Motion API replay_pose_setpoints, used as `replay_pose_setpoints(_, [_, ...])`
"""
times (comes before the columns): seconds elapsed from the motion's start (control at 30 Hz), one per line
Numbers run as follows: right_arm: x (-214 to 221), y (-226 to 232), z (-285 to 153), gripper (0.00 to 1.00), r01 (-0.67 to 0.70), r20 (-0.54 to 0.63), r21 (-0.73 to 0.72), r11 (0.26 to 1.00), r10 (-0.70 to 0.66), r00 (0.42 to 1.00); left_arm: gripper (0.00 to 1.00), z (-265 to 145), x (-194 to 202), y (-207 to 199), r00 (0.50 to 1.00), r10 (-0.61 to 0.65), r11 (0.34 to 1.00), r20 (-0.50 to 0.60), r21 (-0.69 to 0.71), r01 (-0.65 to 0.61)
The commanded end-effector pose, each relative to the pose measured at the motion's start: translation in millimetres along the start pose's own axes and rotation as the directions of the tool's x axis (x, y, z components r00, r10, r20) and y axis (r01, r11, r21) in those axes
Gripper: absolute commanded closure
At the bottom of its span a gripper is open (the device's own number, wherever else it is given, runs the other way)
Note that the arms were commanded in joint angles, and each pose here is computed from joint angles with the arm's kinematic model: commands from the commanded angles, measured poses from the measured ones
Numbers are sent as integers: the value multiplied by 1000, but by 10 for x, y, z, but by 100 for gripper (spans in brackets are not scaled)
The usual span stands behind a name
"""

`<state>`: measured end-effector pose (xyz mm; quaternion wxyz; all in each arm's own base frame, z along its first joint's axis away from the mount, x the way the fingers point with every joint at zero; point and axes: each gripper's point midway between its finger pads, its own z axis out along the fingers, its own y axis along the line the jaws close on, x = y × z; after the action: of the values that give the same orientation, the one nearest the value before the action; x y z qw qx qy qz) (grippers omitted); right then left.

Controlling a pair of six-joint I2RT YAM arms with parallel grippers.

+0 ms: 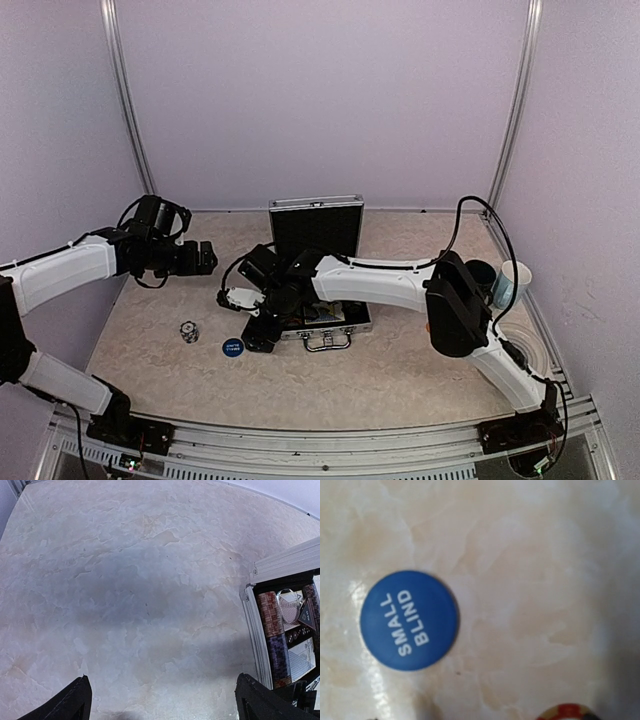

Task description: Pack up texas hold em set

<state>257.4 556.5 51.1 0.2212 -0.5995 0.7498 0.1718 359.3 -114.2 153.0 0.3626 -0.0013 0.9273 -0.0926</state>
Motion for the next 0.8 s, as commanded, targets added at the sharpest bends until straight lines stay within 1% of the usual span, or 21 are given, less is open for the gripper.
replay_pose_setpoints(0.0, [40, 52, 155, 13, -52, 5, -58, 997, 53, 999, 1, -62, -84, -1, 999, -17, 1000, 43, 13, 16])
replay_pose_setpoints(0.3, [188, 41, 319, 14, -170, -36, -79, 982, 167, 985, 1, -76, -82, 20, 998, -21, 1000, 51, 7, 21])
replay_pose_setpoints(0.47, [295, 66, 298, 17, -238, -70, -74, 968, 233, 970, 1, -81, -84, 22, 998, -23, 1000, 53, 8, 23])
replay_pose_setpoints(0.63, [342, 143, 188, 19, -256, -84, -69, 964, 250, 965, 1, -79, -94, -3, 998, -24, 999, 56, 22, 23])
replay_pose_setpoints(0.77, [324, 270, 82, 19, -229, -90, -61, 972, 223, 971, 1, -68, -90, -10, 998, -24, 999, 52, 29, 23])
